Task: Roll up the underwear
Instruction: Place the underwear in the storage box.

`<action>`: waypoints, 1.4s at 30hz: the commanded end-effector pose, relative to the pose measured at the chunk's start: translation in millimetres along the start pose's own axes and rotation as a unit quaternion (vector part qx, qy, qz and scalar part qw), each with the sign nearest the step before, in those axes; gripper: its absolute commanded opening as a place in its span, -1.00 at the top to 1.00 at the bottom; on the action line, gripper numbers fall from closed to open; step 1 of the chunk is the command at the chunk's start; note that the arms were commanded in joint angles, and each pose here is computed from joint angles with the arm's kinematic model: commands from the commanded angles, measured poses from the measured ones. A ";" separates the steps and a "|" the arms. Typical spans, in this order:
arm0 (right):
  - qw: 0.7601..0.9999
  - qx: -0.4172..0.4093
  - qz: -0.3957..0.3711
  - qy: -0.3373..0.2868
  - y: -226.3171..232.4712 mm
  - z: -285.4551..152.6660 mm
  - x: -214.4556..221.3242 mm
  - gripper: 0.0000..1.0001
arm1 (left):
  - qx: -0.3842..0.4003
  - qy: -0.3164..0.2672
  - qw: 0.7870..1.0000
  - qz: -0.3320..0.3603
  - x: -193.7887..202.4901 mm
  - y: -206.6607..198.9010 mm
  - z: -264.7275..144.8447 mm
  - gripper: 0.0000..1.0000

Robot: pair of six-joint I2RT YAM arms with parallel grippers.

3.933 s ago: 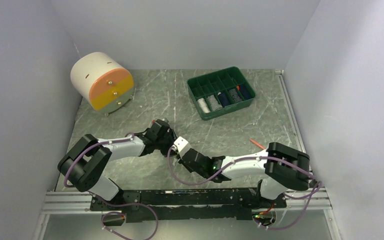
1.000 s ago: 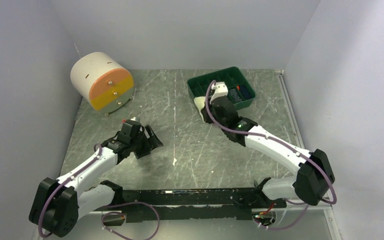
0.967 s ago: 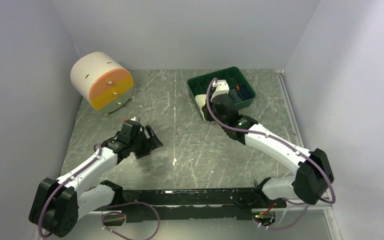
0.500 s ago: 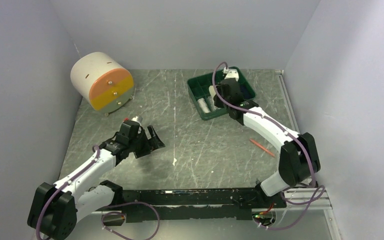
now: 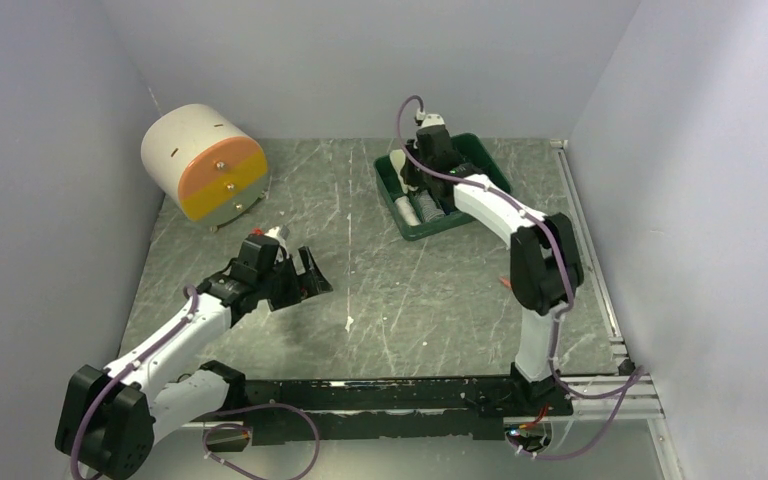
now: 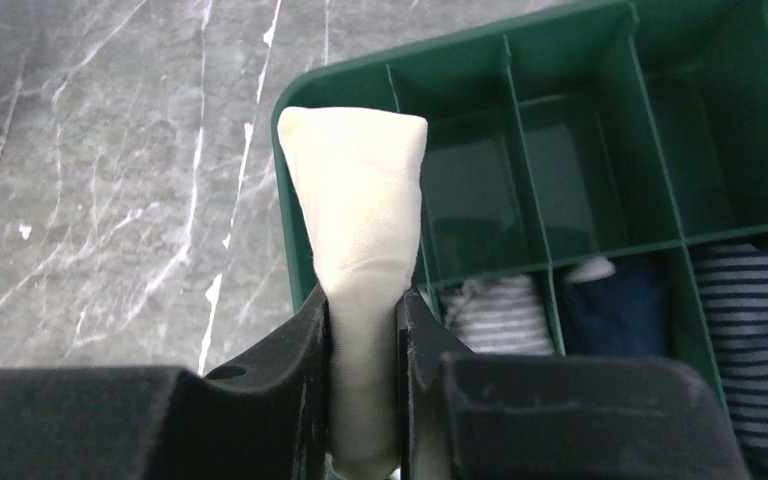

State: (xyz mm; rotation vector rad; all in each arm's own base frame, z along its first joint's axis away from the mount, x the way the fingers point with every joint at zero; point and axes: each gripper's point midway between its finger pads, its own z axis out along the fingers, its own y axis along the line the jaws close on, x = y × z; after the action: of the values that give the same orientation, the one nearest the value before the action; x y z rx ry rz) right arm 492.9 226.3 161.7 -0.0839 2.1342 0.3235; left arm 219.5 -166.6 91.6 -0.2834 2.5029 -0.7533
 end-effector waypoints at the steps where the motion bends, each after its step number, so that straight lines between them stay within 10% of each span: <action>1: 0.999 -0.025 -0.021 -0.018 18.5 21.9 -24.4 1.00 | 0.019 -0.012 1.000 -0.002 -6.9 -11.2 -9.9 -0.92; 42: 0.994 0.051 -0.100 0.013 20.2 77.6 0.3 1.00 | 0.008 0.026 0.999 -0.019 20.3 4.0 -11.3 -0.93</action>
State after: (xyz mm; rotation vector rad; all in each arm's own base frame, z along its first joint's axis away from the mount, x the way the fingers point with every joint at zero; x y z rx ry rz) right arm 548.8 259.6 110.3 -0.2363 2.1702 0.0408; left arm 195.3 -161.7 88.5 -0.3148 2.5487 -0.7769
